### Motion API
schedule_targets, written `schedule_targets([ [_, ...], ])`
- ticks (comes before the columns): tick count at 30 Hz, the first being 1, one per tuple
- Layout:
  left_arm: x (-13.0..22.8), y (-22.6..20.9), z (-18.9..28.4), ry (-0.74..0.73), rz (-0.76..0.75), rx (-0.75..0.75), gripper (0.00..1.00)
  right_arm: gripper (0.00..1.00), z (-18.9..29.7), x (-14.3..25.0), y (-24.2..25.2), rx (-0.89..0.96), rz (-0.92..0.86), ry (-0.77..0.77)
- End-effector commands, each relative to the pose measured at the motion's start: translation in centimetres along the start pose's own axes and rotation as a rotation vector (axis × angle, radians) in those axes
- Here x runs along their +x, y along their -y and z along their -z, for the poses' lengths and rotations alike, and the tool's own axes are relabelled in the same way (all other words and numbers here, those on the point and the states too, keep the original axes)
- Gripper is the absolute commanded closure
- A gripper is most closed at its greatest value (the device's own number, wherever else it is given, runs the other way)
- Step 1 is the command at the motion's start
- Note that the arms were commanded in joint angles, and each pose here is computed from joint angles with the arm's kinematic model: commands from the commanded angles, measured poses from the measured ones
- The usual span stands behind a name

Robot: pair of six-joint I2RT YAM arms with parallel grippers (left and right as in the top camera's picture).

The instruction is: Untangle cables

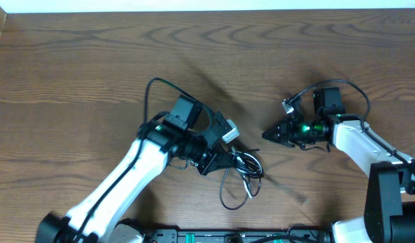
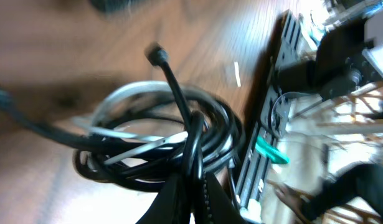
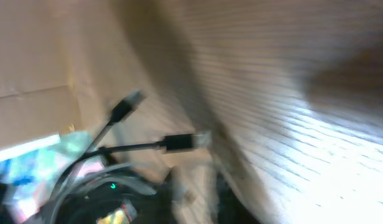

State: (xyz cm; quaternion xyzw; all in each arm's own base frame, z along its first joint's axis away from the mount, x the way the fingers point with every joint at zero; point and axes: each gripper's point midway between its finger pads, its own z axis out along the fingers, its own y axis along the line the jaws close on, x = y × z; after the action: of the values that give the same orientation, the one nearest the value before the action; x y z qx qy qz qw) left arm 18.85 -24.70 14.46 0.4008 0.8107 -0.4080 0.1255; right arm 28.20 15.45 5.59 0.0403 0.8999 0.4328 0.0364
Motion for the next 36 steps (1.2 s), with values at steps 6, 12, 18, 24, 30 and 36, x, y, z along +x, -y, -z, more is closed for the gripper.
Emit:
schedule_targets([
  [6,-2.5,-0.6,0.9,0.093,-0.006,-0.074,0.93,0.01,0.4,0.6,3.8,0.230,-0.060,0.002],
  [12,-2.1,-1.2,0.3,0.073,0.014,-0.070,0.93,0.01,1.5,-0.2,6.9,0.423,-0.053,0.055],
  [18,-3.0,-1.3,0.4,0.104,0.021,-0.074,0.93,0.01,2.6,-0.8,9.0,0.562,-0.048,0.094],
  [24,-3.8,-1.4,0.5,0.134,0.033,-0.076,0.92,0.01,2.6,-0.8,9.0,0.562,-0.048,0.094],
  [30,-3.8,-1.4,0.5,0.134,0.033,-0.076,0.93,0.01,2.6,-0.7,9.0,0.561,-0.046,0.092],
  [36,-3.7,-1.8,0.5,0.131,0.036,-0.098,0.92,0.01,2.6,-0.7,9.0,0.561,-0.046,0.092],
])
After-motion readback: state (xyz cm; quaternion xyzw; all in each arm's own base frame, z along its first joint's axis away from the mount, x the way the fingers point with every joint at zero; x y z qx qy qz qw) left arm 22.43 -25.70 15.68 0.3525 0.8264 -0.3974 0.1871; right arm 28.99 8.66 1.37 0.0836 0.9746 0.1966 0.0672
